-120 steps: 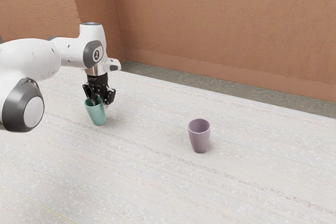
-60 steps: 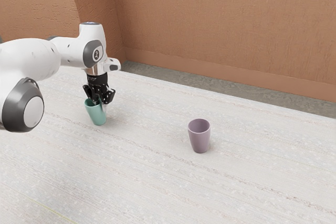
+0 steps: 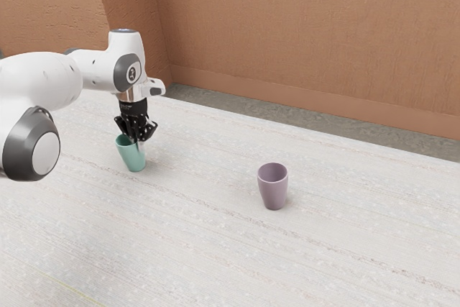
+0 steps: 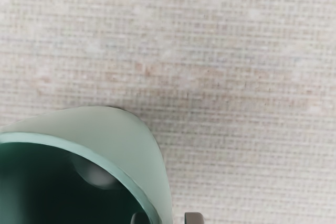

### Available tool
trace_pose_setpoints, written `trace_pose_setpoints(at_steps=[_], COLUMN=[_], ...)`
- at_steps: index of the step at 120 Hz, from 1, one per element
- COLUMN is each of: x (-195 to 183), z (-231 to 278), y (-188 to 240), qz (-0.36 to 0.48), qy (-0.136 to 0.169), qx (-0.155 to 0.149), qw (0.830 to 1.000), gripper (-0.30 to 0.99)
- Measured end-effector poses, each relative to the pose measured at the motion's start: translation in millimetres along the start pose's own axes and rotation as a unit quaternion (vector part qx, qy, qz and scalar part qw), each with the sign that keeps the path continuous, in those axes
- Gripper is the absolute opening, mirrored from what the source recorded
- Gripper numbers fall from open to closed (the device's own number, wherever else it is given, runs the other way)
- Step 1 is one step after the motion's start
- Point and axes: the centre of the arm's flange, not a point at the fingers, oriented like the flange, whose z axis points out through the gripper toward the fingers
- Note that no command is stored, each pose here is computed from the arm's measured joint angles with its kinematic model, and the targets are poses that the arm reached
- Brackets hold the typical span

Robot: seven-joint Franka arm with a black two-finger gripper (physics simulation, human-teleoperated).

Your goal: Place the left cup onto the right cup

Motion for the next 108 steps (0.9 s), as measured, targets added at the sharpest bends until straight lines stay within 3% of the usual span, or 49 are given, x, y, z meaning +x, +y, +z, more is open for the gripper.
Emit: trace_pose_setpoints(at_steps=[57,108], x=[-3,-11], z=[-11,-55], y=[1,10], qz=[0.000,0.005], qy=[0.004,0.029], qx=[0.003,0.003], qw=[1.000,1.000], gripper=[-0.09,-0.09])
